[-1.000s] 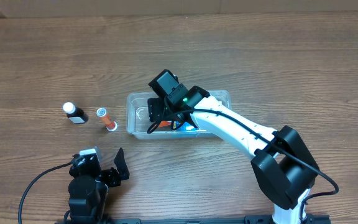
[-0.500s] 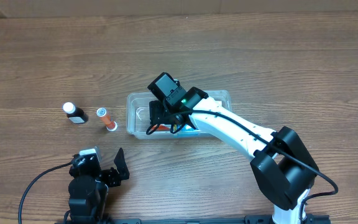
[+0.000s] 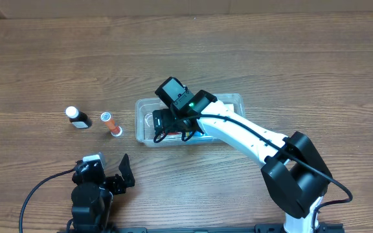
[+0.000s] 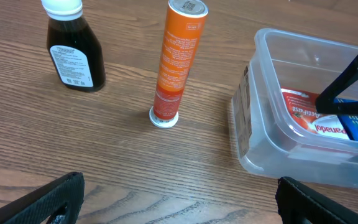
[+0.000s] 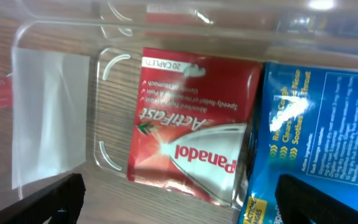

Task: Pack container
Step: 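Lower the red box into the container beside the blue box, release, then withdraw the right gripper to the right side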

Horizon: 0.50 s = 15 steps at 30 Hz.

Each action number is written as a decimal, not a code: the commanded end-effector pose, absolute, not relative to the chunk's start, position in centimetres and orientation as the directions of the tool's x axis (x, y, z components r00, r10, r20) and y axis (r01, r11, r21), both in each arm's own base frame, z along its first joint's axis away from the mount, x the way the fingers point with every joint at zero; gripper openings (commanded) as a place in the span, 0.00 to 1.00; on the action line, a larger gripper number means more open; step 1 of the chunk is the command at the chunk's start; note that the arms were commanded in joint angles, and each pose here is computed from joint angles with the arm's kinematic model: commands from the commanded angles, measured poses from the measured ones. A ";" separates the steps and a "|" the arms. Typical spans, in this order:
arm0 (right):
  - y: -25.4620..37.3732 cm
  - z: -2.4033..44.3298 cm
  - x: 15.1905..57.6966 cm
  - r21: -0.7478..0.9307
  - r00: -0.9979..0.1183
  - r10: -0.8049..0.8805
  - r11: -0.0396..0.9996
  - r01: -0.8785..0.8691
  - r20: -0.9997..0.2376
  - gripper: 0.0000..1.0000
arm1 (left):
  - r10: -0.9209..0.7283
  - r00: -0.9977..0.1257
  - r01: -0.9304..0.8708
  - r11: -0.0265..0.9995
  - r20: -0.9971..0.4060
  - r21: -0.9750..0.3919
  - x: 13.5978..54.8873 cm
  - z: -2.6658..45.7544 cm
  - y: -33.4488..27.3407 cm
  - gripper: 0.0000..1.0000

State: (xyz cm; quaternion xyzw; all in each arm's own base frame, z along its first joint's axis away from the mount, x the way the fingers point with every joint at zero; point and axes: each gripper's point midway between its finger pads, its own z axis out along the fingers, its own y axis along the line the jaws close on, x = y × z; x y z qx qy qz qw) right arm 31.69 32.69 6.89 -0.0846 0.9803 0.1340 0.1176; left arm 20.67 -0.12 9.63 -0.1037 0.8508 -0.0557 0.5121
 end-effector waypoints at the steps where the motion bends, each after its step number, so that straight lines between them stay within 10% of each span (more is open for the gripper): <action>1: 33.4 12.8 33.7 0.238 -0.907 -0.155 0.935 -0.262 -0.391 1.00 | -0.250 -0.445 -0.127 0.968 -0.860 -0.216 20.7 9.7 -0.1 1.00; 15: 12.5 29.4 32.0 0.069 -0.826 0.148 0.989 0.131 -0.544 1.00 | -0.250 -0.445 -0.127 0.968 -0.860 -0.216 20.7 9.7 -0.1 1.00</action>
